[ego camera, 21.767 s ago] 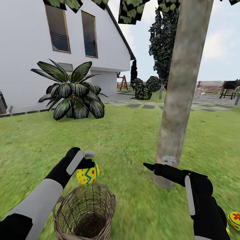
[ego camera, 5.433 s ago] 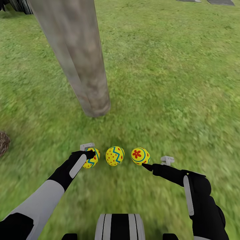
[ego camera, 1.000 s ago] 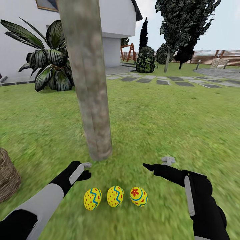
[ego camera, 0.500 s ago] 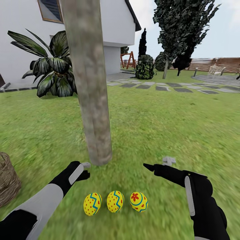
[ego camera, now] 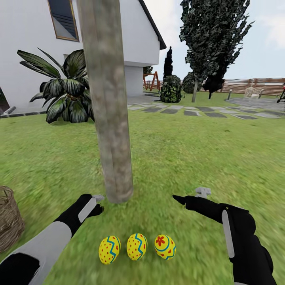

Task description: Take the three Easter eggs out of the wicker basket on the lawn in the garden, then place them on the lawn next to a single tree (choose any tree) so that all three eggs are next to the same tree and none are left in the basket.

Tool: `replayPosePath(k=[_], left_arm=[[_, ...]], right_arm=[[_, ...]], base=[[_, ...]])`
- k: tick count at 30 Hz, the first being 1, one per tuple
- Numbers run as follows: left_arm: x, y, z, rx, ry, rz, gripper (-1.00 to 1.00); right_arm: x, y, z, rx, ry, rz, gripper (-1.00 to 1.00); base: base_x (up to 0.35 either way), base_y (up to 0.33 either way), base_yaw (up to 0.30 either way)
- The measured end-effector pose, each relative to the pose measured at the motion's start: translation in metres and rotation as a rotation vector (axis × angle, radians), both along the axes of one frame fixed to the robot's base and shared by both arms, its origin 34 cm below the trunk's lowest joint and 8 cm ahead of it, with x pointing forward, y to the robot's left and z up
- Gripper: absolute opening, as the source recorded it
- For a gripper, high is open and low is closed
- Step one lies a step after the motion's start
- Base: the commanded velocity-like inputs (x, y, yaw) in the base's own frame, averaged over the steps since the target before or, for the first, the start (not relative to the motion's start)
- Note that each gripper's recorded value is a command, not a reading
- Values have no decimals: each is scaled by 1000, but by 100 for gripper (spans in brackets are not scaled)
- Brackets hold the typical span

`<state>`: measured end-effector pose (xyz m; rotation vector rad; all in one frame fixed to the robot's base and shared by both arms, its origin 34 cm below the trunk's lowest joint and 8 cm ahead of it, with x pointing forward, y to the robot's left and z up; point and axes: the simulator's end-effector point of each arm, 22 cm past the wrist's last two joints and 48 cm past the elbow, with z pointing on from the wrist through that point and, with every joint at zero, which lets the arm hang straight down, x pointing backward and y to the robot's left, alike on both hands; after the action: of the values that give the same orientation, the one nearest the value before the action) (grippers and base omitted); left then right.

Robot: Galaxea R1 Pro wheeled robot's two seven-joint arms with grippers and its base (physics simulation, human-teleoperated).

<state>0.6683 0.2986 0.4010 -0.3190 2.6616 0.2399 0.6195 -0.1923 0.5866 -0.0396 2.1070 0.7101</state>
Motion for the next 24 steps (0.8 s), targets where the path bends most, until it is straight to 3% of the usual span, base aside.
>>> replayPosePath(k=[13, 24], left_arm=[[-25, 0, 4, -5, -86, 6, 100], [-27, 12, 28, 9, -135, 13, 100]], right_arm=[[-7, -42, 28, -27, -51, -68, 100], [-17, -44, 44, -27, -80, -72, 100]], base=[[0, 0, 0], [0, 0, 0]])
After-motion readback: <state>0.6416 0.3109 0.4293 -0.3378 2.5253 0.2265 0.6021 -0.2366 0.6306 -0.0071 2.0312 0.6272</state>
